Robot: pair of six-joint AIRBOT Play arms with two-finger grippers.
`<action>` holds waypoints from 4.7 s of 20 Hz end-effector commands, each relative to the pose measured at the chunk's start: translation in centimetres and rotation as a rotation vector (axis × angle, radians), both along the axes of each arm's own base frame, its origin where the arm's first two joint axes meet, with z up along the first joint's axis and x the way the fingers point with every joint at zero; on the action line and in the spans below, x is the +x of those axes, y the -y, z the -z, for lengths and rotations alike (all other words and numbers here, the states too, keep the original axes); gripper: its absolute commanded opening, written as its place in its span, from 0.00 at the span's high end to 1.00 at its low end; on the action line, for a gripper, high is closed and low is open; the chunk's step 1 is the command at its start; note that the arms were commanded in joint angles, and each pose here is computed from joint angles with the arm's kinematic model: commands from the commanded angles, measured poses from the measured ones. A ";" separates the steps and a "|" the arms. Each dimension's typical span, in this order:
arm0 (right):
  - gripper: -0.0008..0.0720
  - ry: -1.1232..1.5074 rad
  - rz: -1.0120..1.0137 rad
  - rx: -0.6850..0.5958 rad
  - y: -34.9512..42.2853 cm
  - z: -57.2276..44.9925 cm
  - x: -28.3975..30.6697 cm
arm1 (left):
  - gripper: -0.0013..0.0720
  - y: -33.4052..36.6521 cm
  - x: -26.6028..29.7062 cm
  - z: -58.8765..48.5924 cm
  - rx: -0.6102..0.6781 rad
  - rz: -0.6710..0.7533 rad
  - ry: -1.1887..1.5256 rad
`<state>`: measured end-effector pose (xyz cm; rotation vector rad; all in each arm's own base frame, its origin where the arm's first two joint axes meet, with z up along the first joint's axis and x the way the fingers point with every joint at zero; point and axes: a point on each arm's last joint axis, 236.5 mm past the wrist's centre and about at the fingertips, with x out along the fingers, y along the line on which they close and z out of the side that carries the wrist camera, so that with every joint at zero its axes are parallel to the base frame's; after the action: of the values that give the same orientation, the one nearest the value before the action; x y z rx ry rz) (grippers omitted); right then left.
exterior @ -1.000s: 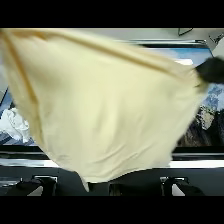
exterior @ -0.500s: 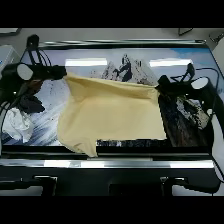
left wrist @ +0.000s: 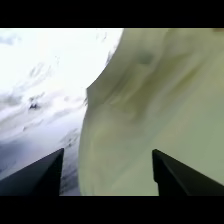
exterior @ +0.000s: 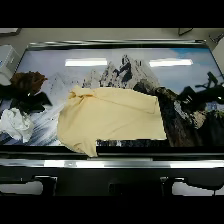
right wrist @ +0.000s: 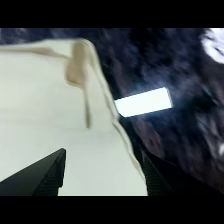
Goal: Fold the clothes and pants, and hang the long-sleeved shirts on hangers.
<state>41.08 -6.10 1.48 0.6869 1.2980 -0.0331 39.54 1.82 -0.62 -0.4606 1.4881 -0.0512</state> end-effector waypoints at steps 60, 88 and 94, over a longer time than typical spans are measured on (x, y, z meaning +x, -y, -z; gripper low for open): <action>0.94 1.595 0.155 -0.786 -4.8 -57.3 -21.7 | 0.95 7.5 -23.6 -62.8 0.282 -0.044 1.971; 0.94 0.540 0.131 -0.307 -3.2 0.4 16.9 | 0.95 8.2 16.3 -1.4 -0.025 -0.175 0.761; 0.94 0.204 0.026 -0.272 -2.9 7.1 11.5 | 0.95 10.4 14.6 1.6 -0.059 -0.116 0.656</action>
<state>55.48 -3.72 -2.51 0.4695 0.8871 -0.1615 54.97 -7.55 -0.80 -0.5142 0.7539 -0.1148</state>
